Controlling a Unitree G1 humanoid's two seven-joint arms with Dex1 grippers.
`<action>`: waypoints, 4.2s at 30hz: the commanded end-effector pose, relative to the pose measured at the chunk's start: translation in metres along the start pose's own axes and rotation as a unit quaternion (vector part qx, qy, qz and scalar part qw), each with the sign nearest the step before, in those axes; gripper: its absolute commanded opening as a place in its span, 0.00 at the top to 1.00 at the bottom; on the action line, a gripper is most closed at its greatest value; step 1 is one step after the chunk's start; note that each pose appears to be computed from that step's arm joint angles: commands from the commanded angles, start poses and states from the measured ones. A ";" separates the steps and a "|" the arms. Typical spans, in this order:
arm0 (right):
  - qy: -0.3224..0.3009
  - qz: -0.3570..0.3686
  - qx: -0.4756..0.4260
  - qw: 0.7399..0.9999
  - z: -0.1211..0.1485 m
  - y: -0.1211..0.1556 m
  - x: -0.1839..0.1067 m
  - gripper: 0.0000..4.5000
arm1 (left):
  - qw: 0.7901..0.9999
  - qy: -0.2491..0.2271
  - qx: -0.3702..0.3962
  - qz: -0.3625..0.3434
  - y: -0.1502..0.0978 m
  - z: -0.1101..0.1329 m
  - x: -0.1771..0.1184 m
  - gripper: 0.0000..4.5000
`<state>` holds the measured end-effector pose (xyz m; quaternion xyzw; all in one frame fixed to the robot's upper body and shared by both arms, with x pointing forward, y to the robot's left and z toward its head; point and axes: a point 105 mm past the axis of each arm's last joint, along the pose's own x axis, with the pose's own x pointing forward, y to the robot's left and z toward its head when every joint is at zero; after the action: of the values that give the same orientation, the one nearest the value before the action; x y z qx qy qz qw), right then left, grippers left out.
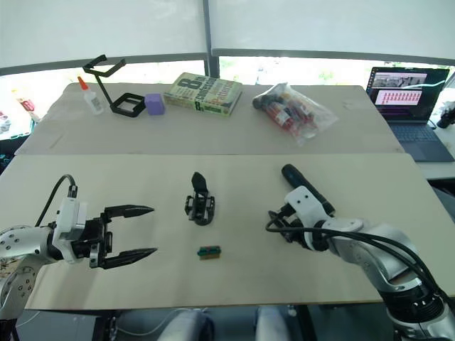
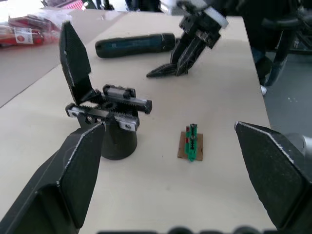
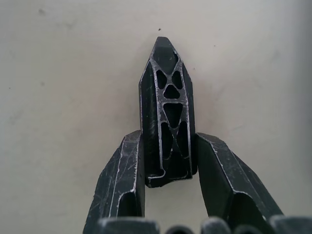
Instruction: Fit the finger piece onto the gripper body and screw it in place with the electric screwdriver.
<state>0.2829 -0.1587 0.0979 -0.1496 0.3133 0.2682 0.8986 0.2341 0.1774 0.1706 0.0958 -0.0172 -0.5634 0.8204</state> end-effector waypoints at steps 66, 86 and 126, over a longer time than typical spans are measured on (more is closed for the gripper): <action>-0.076 0.424 -0.089 0.898 0.137 0.081 -0.076 0.06 | 0.951 -0.048 -0.171 -0.253 0.004 0.092 0.114 1.00; -0.073 0.447 -0.101 0.886 0.137 0.091 -0.071 0.64 | 0.956 -0.024 -0.155 -0.247 0.003 0.083 0.114 1.00; -0.349 0.460 -0.217 0.787 0.116 0.091 -0.048 0.92 | 0.997 0.064 0.035 -0.031 0.045 -0.087 0.069 0.00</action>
<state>0.2651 -0.0551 0.2005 -0.0699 -0.0443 0.7285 0.6800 0.3103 0.1446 0.0806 0.1569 0.0348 -0.5753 0.8020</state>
